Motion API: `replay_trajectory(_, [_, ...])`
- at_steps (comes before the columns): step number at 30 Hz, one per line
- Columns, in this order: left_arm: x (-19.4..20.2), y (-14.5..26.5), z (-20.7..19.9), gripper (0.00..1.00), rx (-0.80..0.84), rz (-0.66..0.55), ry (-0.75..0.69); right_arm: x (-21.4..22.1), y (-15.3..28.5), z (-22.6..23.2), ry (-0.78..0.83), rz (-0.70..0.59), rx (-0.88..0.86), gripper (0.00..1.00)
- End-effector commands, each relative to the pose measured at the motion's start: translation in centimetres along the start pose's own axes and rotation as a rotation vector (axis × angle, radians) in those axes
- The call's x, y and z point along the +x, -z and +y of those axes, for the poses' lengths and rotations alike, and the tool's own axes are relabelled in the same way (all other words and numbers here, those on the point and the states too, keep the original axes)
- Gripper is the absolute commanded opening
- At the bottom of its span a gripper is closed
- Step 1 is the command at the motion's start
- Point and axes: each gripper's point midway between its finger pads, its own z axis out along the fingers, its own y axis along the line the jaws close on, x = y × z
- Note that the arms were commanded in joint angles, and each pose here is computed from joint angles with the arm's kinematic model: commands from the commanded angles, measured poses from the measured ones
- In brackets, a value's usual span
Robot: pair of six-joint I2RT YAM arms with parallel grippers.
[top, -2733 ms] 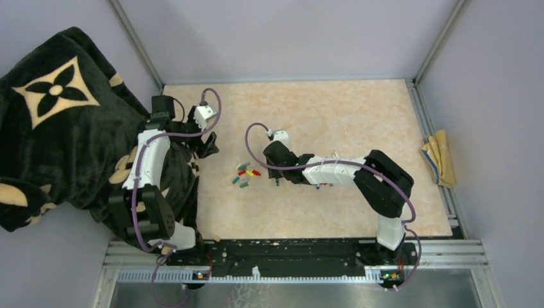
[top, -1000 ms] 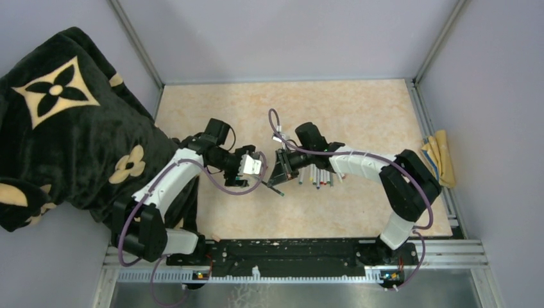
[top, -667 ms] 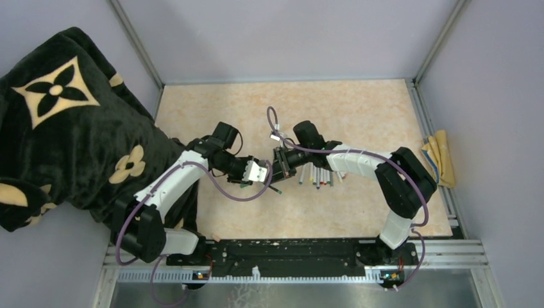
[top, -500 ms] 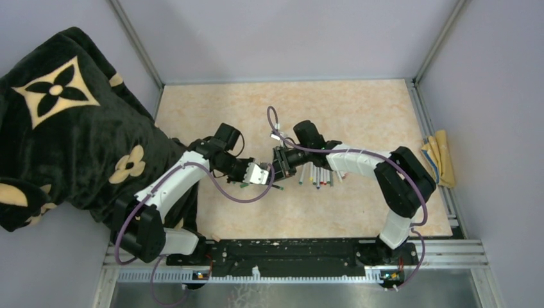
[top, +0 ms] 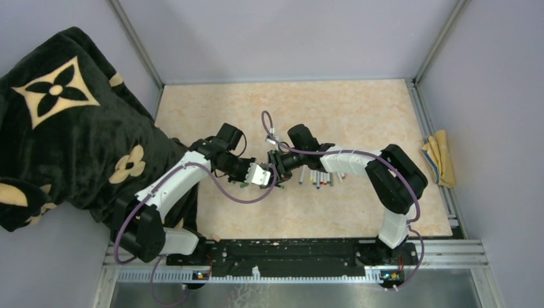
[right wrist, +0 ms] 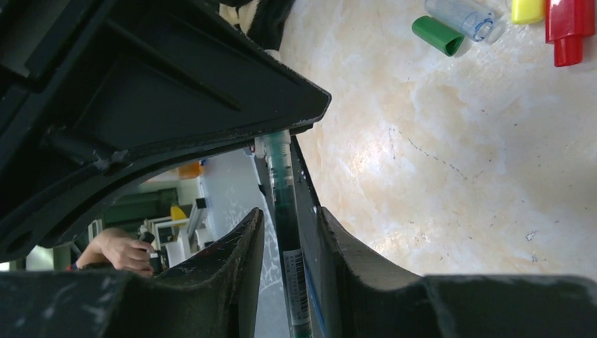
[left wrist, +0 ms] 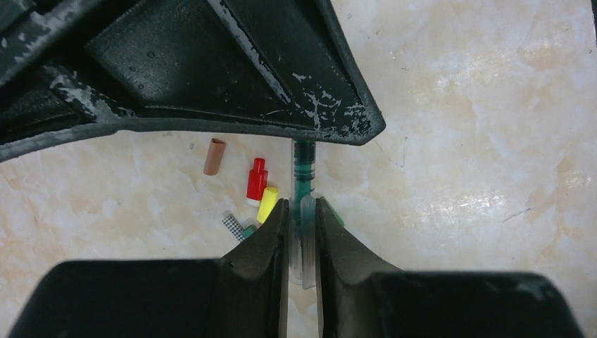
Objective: Open the pen caps
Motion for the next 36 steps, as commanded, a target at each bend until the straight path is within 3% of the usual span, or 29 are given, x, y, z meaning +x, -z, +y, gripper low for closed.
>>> replay_trajectory(1, [-0.6, 0.2, 0.8, 0.02, -0.014, -0.012, -0.016, -2.4, -0.3, 1.9, 0.071, -0.044, -0.041, 0.30])
replay_trajectory(3, [-0.6, 0.1, 0.9, 0.00, -0.012, -0.010, -0.017, -2.4, -0.3, 1.9, 0.073, -0.046, -0.036, 0.19])
replay_trajectory(5, [-0.2, 0.0, 0.8, 0.00, -0.010, 0.005, -0.020, -2.4, -0.1, 1.5, 0.074, -0.055, -0.009, 0.01])
replay_trajectory(6, [0.2, -0.1, 0.9, 0.00, -0.010, 0.022, -0.025, -2.4, 0.1, 1.3, 0.074, -0.062, 0.006, 0.00])
replay_trajectory(18, [6.7, -0.7, 1.8, 0.00, -0.059, 0.302, 0.004, 1.2, 5.1, -1.5, 0.017, -0.105, 0.180, 0.00])
replay_trajectory(26, [10.1, 0.5, 3.5, 0.00, -0.114, 0.331, 0.109, 3.4, 7.9, -2.3, 0.029, -0.111, 0.307, 0.00])
replay_trajectory(29, [9.3, 0.2, 3.6, 0.00, -0.133, 0.266, 0.168, 1.8, 9.3, -3.5, 0.049, -0.202, 0.436, 0.00])
replay_trajectory(32, [8.0, -1.0, 2.7, 0.00, -0.114, 0.170, 0.244, -1.7, 11.4, -6.1, 0.034, -0.383, 0.645, 0.00])
replay_trajectory(36, [8.1, -2.5, 1.1, 0.00, -0.089, 0.130, 0.324, -5.0, 12.3, -7.8, 0.027, -0.574, 0.790, 0.00])
